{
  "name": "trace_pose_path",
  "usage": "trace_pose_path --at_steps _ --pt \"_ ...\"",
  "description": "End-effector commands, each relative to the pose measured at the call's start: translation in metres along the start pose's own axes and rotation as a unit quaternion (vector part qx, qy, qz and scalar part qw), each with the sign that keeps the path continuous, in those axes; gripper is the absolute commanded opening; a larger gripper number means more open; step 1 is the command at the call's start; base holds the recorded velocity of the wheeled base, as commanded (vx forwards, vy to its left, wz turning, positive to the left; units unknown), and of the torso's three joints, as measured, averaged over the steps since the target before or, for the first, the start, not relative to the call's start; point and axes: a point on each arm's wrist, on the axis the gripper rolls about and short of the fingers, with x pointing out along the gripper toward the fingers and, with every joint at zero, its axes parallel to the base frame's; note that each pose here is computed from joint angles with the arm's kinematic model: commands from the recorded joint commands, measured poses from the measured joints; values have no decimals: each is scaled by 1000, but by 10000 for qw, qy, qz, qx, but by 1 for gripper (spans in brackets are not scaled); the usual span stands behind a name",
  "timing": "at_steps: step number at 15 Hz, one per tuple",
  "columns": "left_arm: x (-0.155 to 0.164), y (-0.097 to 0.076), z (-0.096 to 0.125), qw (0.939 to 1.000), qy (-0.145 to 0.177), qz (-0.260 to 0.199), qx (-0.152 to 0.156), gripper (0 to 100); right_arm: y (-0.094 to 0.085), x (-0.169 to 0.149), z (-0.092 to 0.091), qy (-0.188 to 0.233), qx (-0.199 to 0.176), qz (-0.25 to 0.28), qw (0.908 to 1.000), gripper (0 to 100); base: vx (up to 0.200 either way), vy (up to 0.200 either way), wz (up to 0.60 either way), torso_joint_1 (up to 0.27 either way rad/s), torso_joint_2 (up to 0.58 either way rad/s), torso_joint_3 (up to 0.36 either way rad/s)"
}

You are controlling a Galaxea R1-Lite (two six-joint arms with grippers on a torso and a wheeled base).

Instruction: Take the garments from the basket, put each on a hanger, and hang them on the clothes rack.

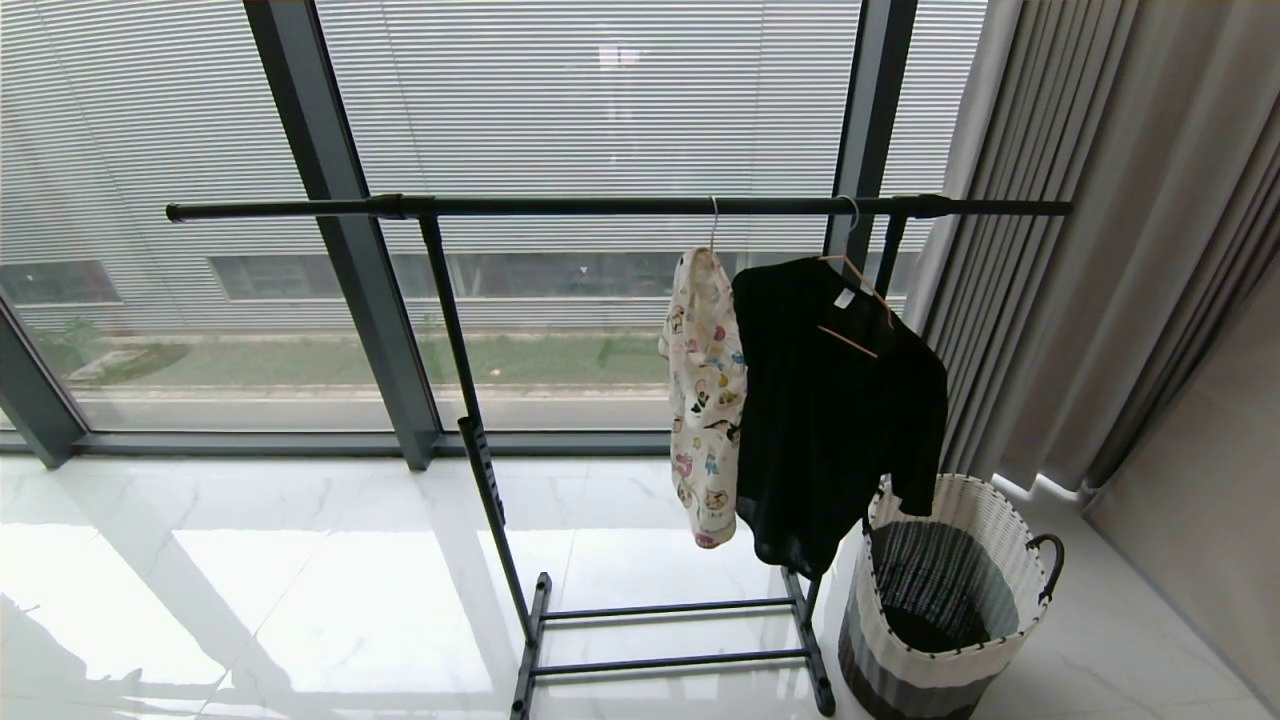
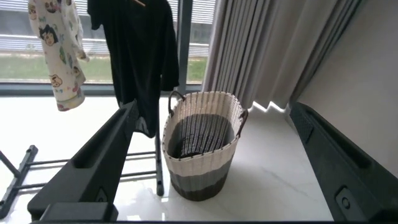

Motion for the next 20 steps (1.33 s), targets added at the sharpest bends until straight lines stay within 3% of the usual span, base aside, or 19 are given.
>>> trace_pose_path --at_steps 1,2,5,7,9,12,13,15,17,18,20 --pt "-4 1 3 9988 -430 -67 -244 100 1 2 -4 337 -12 334 9989 100 0 0 0 0 0 0" --pt "-4 1 2 9987 -412 -28 -291 100 1 2 -4 347 -110 384 9986 100 0 0 0 0 0 0" --pt "-4 1 2 9992 -395 -40 -51 100 2 -1 -4 100 -480 500 9975 100 0 0 0 0 0 0" --pt "-4 1 6 9981 -616 -60 -26 100 2 -1 -5 125 -464 494 9976 100 0 0 0 0 0 0" --pt "-4 0 6 9980 -620 -96 6 100 2 -1 -5 135 -418 494 9978 100 0 0 0 0 0 0" --pt "-4 -4 5 9935 -466 -1037 10 100 2 -1 -5 140 -327 485 9982 100 0 0 0 0 0 0" --pt "-4 -4 2 9920 -273 -1213 -231 100 2 -1 -5 139 -342 486 9981 100 0 0 0 0 0 0" --pt "-1 -3 3 9962 6 -735 -460 100 2 -1 -5 145 -380 487 9980 100 0 0 0 0 0 0" --pt "-1 0 2 9999 -121 81 83 100 2 -1 -5 136 -403 487 9979 100 0 0 0 0 0 0" --pt "-4 2 2 9981 -437 273 325 100 2 -1 -5 136 -403 487 9979 100 0 0 0 0 0 0" --pt "-4 3 4 9973 -534 447 240 100 2 -1 -5 136 -403 487 9979 100 0 0 0 0 0 0"
